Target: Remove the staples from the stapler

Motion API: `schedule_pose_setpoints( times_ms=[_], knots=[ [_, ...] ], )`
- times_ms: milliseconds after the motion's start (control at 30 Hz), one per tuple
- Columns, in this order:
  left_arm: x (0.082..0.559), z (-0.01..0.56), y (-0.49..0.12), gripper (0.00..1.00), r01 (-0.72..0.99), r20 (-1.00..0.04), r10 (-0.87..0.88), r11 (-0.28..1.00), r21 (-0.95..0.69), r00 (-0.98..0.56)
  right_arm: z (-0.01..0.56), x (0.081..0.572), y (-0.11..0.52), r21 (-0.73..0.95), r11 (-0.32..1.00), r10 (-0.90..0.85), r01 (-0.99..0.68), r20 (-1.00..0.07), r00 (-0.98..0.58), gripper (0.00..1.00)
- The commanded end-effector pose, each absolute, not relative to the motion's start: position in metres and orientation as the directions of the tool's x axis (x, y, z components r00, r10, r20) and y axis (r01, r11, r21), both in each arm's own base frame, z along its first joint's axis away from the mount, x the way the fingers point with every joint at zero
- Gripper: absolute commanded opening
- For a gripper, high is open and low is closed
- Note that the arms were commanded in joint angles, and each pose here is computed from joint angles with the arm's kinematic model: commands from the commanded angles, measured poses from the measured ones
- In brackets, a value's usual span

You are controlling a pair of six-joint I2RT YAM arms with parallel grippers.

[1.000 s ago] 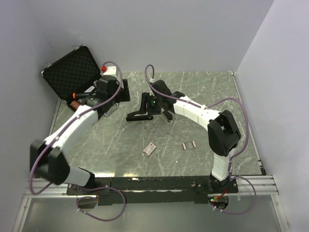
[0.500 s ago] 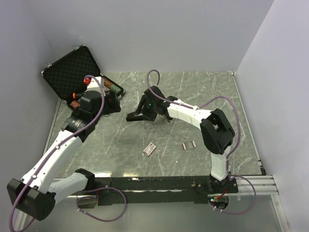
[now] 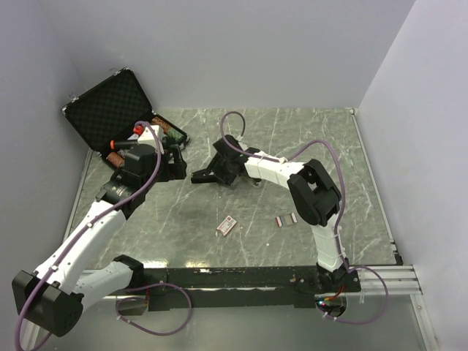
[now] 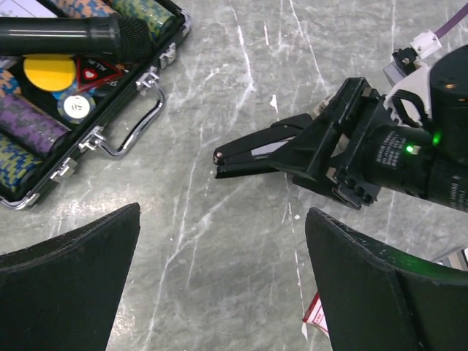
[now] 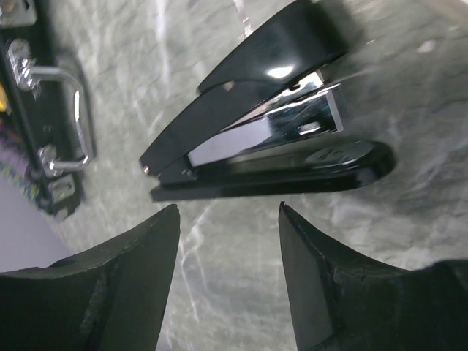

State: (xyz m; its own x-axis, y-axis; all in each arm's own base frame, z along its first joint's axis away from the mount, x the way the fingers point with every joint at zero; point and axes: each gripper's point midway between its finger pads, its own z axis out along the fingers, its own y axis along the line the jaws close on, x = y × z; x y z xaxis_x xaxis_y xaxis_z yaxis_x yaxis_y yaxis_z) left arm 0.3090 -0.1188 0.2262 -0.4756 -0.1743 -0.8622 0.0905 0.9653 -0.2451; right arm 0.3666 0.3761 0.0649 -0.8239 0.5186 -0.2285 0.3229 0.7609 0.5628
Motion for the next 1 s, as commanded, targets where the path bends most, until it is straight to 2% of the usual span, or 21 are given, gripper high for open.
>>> schedule_pose_setpoints(
  times_ms=[0,767,967],
  knots=[
    [0.312,0.235,-0.131,0.99,0.13,-0.863,-0.197,0.949,-0.287,-0.466,0.082,0.386,0.372,0.593,0.719,0.599,0.362,-0.266,-0.755,0.63],
    [0.311,0.233,-0.133,0.99,0.138,-0.857,-0.194,0.947,-0.291,-0.478,0.058,0.406,0.338,0.502,0.748,0.626,0.435,-0.315,-0.713,0.52],
    [0.311,0.233,-0.134,0.99,0.142,-0.856,-0.191,0.946,-0.291,-0.48,0.053,0.414,0.333,0.49,0.748,0.631,0.448,-0.317,-0.708,0.39]
  ],
)
